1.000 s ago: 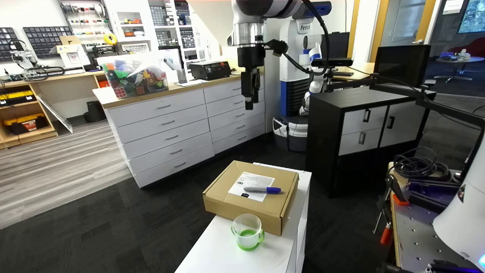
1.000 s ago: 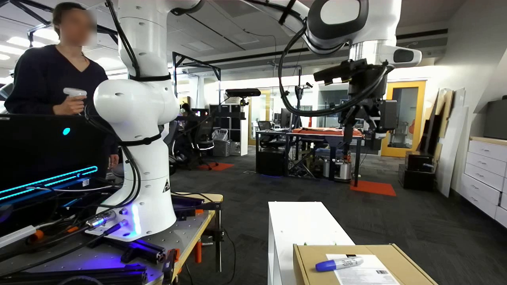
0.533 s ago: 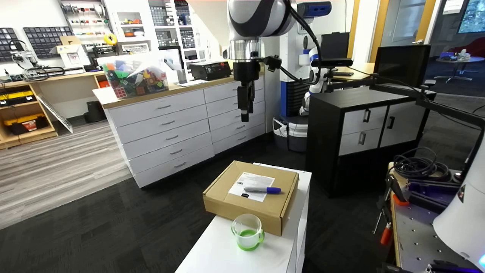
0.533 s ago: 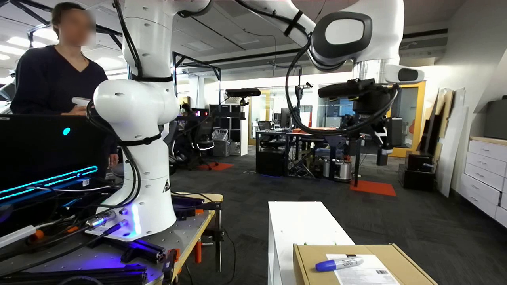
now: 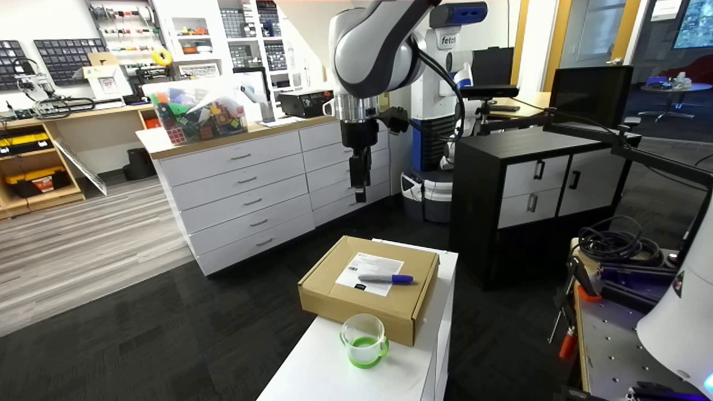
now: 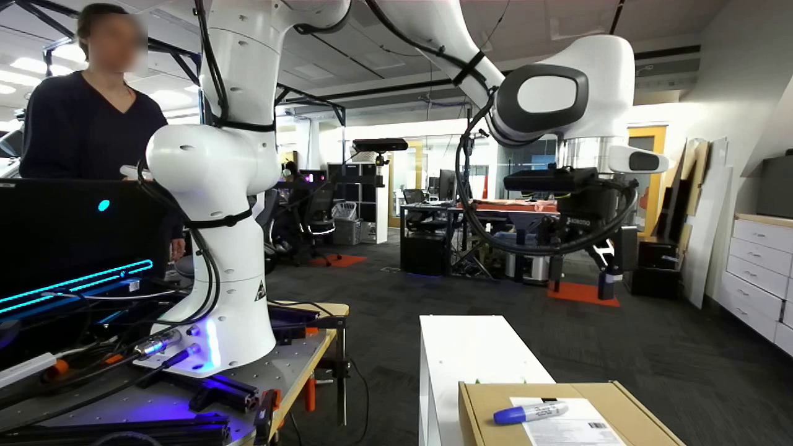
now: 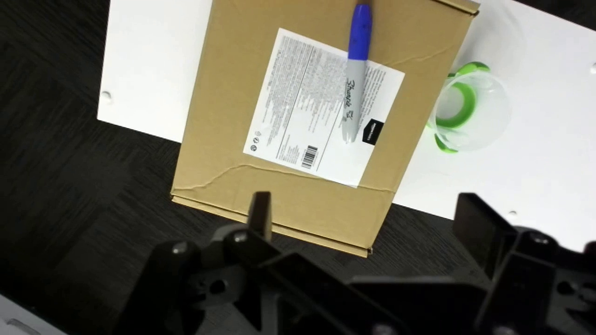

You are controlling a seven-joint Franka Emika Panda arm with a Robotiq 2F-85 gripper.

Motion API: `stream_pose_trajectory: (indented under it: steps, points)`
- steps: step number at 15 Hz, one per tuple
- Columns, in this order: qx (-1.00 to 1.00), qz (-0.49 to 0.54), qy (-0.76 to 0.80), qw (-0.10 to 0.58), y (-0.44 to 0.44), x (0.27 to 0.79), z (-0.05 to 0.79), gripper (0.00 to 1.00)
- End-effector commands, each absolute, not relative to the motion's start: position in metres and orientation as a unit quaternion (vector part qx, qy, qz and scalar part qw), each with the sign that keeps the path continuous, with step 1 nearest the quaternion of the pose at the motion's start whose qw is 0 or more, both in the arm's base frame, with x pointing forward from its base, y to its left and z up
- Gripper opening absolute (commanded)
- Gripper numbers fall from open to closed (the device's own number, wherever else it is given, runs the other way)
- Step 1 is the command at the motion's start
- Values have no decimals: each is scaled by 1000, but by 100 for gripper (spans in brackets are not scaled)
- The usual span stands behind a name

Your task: Put the marker in the cup

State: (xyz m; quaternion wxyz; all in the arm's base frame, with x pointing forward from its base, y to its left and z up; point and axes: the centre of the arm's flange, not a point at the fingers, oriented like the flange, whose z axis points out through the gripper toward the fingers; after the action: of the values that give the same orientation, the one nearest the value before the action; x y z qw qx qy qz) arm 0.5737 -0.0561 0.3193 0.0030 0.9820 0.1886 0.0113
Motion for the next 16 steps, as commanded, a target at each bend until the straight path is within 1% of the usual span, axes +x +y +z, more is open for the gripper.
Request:
stream_pose_trajectory:
  steps: [1,12,16]
  points:
    - [980,13,198,24,-64,579,300,100]
    - [982,2,191,14,-68,579,249,100]
    - [980,-12,196,10,-63,577,247,100]
